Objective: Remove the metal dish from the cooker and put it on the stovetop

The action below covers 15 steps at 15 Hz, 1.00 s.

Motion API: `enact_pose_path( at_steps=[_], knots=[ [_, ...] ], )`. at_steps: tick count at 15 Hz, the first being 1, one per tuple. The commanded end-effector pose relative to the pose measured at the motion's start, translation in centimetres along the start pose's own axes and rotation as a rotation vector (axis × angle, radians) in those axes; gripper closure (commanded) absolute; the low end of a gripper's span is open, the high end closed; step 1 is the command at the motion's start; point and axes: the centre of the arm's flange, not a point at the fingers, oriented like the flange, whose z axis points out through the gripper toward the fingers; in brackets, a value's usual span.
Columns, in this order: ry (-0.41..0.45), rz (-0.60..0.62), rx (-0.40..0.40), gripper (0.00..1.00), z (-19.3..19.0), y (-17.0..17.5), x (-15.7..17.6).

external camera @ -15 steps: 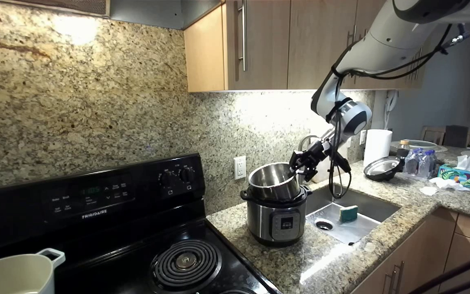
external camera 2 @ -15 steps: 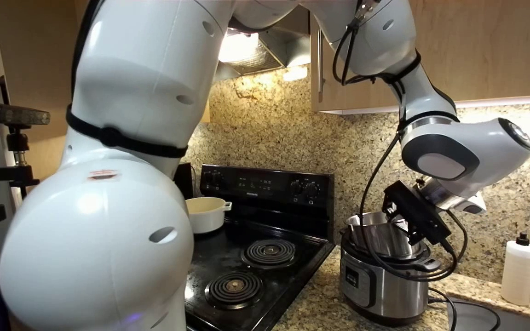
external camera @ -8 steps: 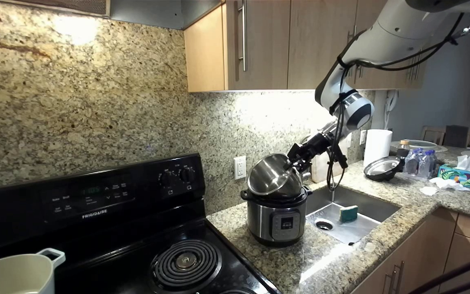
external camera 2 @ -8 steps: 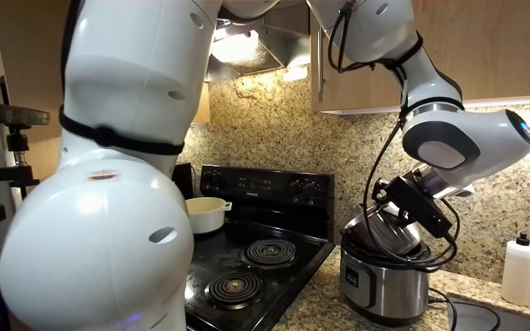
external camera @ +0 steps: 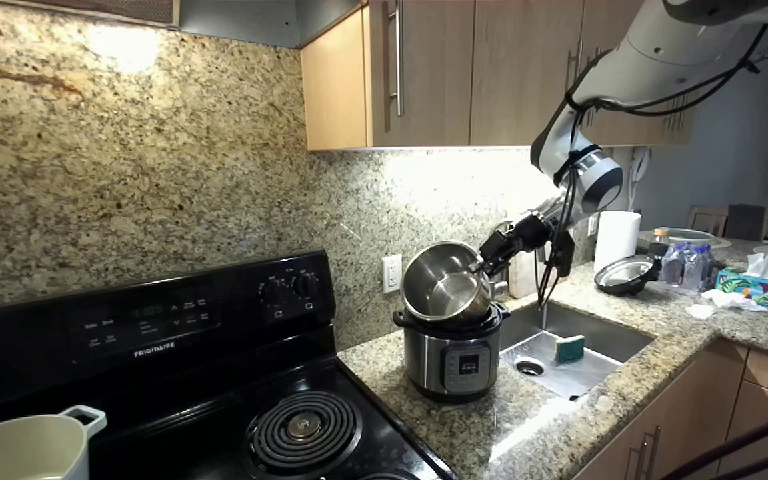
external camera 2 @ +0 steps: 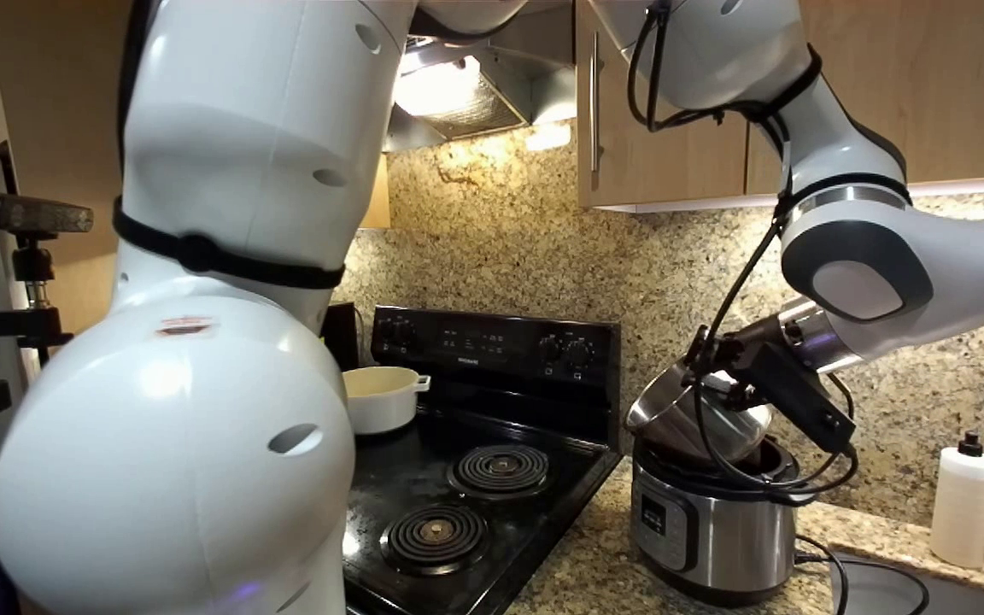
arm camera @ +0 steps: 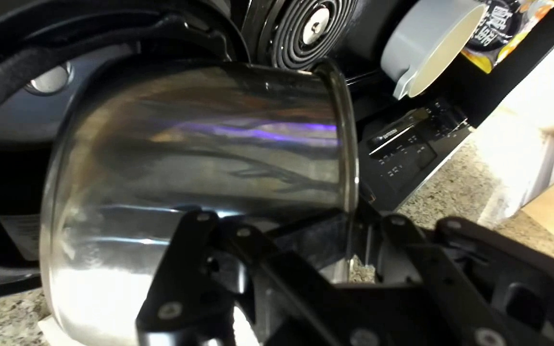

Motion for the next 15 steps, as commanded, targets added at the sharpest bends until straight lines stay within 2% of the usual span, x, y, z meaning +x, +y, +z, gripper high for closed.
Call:
enact_pose_path(
  at_steps=[1, 8, 15],
  knots=[
    [0.009, -0.075, 0.115, 0.95, 0.1, -0.2, 0.0],
    [-0.019, -0.064, 0.319, 0.96, 0.2, 1.0, 1.3],
    [-0.047, -0.014, 0.497, 0.96, 1.0, 3.2, 0.4]
  ],
)
